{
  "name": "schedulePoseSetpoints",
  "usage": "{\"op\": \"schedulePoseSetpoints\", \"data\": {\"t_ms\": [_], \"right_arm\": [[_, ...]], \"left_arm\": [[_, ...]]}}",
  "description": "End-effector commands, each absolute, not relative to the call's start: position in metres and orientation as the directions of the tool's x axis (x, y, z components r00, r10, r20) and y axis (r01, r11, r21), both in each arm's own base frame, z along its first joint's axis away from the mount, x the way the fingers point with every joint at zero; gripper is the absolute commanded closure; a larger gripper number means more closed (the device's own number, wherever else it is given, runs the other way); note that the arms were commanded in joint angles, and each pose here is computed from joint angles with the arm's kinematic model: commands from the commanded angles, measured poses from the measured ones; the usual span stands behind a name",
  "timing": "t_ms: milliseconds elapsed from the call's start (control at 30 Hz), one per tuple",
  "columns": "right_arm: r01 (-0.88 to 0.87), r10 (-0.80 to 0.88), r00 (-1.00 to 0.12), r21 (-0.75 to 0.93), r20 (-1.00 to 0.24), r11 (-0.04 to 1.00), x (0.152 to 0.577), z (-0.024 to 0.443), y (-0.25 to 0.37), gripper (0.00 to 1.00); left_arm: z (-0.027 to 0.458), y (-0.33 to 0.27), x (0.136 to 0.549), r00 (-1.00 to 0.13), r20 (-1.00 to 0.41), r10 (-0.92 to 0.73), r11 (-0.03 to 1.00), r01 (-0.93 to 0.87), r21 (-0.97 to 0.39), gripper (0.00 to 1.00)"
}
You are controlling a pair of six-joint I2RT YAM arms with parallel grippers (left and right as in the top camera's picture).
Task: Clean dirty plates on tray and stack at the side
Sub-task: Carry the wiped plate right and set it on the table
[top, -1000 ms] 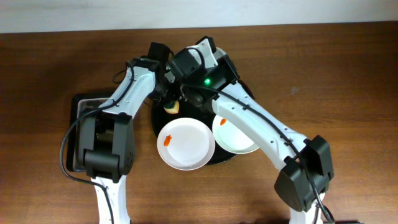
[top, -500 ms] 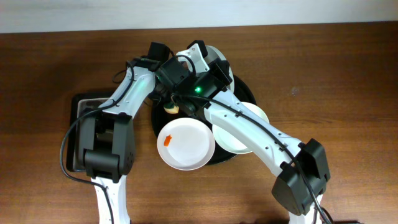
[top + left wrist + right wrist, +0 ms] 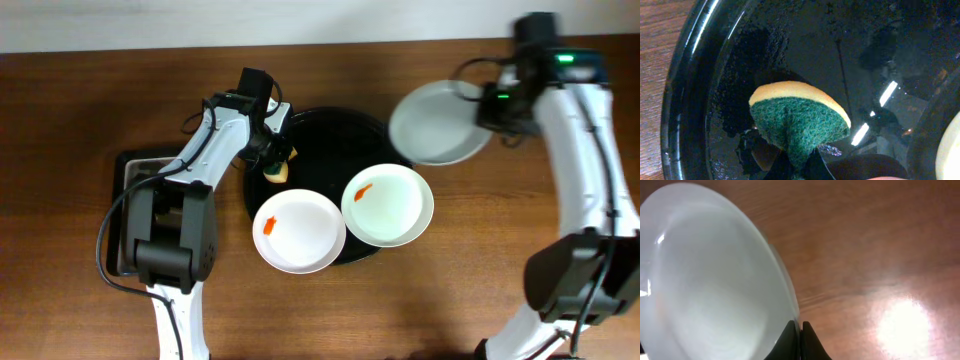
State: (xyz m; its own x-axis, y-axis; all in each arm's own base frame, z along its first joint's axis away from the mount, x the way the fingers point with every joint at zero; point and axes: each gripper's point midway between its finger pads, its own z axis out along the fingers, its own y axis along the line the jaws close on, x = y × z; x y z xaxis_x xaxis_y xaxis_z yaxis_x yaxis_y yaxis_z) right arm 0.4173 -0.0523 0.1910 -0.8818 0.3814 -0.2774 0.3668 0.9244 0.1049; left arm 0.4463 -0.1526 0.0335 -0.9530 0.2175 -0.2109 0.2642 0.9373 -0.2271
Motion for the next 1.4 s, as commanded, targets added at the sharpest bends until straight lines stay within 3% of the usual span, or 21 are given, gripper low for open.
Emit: {"op": "schedulePoseSetpoints", "data": {"t_ms": [0, 133, 300, 333, 367, 400, 433, 467, 533, 567, 667, 733, 933, 1000, 1133, 1367], "right_arm": [[0.485, 0.518, -0.839, 0.199, -0.169, 0.851, 0.402, 0.162, -0.103, 0.96], [0.569, 0.583, -0.811, 0.163, -0.046, 0.806, 0.366, 0.08, -0.13, 0.96], [0.528, 0.535, -0.839, 0.094, -0.096, 0.844, 0.358, 0.022, -0.129, 0.96], [0.53, 0.535, -0.838, 0.075, -0.105, 0.845, 0.358, 0.022, -0.133, 0.86], [0.53, 0.536, -0.837, 0.078, -0.112, 0.844, 0.359, 0.025, -0.133, 0.53], [0.528, 0.535, -0.836, 0.093, -0.12, 0.844, 0.362, 0.034, -0.132, 0.38], [0.525, 0.535, -0.833, 0.106, -0.139, 0.844, 0.366, 0.046, -0.131, 0.27], [0.519, 0.534, -0.828, 0.123, -0.174, 0.846, 0.369, 0.066, -0.131, 0.25], [0.472, 0.52, -0.811, 0.225, -0.269, 0.853, 0.377, 0.121, -0.116, 0.25], [0.452, 0.509, -0.802, 0.24, -0.313, 0.859, 0.378, 0.139, -0.111, 0.36], [0.442, 0.495, -0.807, 0.226, -0.322, 0.868, 0.381, 0.136, -0.104, 0.9], [0.448, 0.497, -0.825, 0.226, -0.268, 0.865, 0.384, 0.105, -0.096, 0.96], [0.457, 0.487, -0.862, 0.2, -0.139, 0.867, 0.396, 0.022, -0.091, 0.96], [0.517, 0.528, -0.842, 0.115, -0.107, 0.848, 0.386, 0.001, -0.11, 0.96], [0.622, 0.616, -0.779, -0.02, -0.118, 0.782, 0.366, -0.007, -0.155, 0.96], [0.727, 0.72, -0.681, -0.007, -0.134, 0.686, 0.348, -0.002, -0.198, 0.95]], "left_arm": [[0.029, -0.155, 0.442, -0.952, -0.2, 0.233, 0.929, 0.279, -0.245, 1.0], [0.031, -0.162, 0.44, -0.952, -0.199, 0.233, 0.916, 0.284, -0.284, 1.0], [0.031, -0.162, 0.44, -0.952, -0.198, 0.233, 0.916, 0.283, -0.285, 1.0], [0.031, -0.162, 0.44, -0.952, -0.198, 0.233, 0.916, 0.284, -0.285, 1.0], [0.031, -0.162, 0.44, -0.952, -0.198, 0.233, 0.916, 0.284, -0.285, 1.0], [0.032, -0.162, 0.44, -0.952, -0.198, 0.233, 0.915, 0.284, -0.287, 1.0], [0.033, -0.163, 0.44, -0.951, -0.202, 0.233, 0.913, 0.285, -0.291, 1.0], [0.037, -0.164, 0.44, -0.95, -0.21, 0.232, 0.911, 0.288, -0.294, 1.0], [0.057, -0.164, 0.443, -0.94, -0.253, 0.23, 0.908, 0.301, -0.29, 1.0], [0.068, -0.164, 0.444, -0.934, -0.275, 0.228, 0.907, 0.307, -0.289, 1.0], [0.08, -0.164, 0.445, -0.926, -0.301, 0.227, 0.906, 0.314, -0.283, 1.0], [0.08, -0.164, 0.444, -0.928, -0.296, 0.227, 0.907, 0.312, -0.284, 1.0], [0.08, -0.164, 0.444, -0.927, -0.298, 0.227, 0.906, 0.313, -0.284, 1.0], [0.08, -0.164, 0.444, -0.927, -0.297, 0.227, 0.906, 0.313, -0.284, 1.0], [0.08, -0.164, 0.444, -0.928, -0.297, 0.227, 0.906, 0.313, -0.284, 1.0], [0.08, -0.164, 0.443, -0.928, -0.294, 0.227, 0.907, 0.312, -0.284, 1.0]]}}
